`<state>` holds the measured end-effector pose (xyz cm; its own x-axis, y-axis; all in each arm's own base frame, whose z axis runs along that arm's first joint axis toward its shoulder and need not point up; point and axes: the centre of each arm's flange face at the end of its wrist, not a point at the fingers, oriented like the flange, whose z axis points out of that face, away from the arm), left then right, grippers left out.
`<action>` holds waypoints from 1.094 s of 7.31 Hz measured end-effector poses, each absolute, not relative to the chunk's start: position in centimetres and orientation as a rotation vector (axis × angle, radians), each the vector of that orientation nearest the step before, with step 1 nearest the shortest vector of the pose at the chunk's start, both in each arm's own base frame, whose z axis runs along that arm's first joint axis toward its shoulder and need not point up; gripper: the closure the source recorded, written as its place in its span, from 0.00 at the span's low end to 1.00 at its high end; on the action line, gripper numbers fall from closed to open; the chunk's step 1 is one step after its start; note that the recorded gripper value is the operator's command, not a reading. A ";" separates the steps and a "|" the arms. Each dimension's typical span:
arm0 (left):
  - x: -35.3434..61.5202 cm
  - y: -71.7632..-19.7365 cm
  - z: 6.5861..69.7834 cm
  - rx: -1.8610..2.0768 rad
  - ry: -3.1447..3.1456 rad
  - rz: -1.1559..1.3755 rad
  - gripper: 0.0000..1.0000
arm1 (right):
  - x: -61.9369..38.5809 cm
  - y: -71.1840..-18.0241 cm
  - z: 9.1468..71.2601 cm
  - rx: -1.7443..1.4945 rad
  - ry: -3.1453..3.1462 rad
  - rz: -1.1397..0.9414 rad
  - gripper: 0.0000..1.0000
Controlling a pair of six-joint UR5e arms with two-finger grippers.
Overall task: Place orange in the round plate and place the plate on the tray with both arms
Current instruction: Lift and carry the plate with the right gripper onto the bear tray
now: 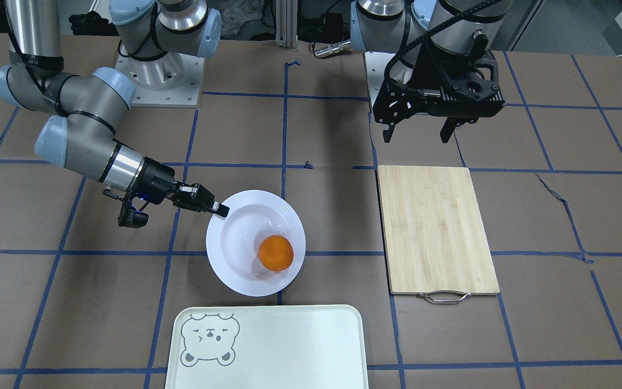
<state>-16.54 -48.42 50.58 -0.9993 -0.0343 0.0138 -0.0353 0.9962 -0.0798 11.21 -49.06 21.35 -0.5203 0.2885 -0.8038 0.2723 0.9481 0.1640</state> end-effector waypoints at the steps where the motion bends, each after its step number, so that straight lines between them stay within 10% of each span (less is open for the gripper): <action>1: -16.5 -48.4 50.6 0.054 -3.126 0.125 0.00 | 11.0 -50.1 22.6 0.421 2.132 0.010 1.00; 8: -16.5 -48.4 50.6 0.054 -3.126 0.126 0.00 | 9.5 -63.2 24.1 0.320 1.942 -0.139 1.00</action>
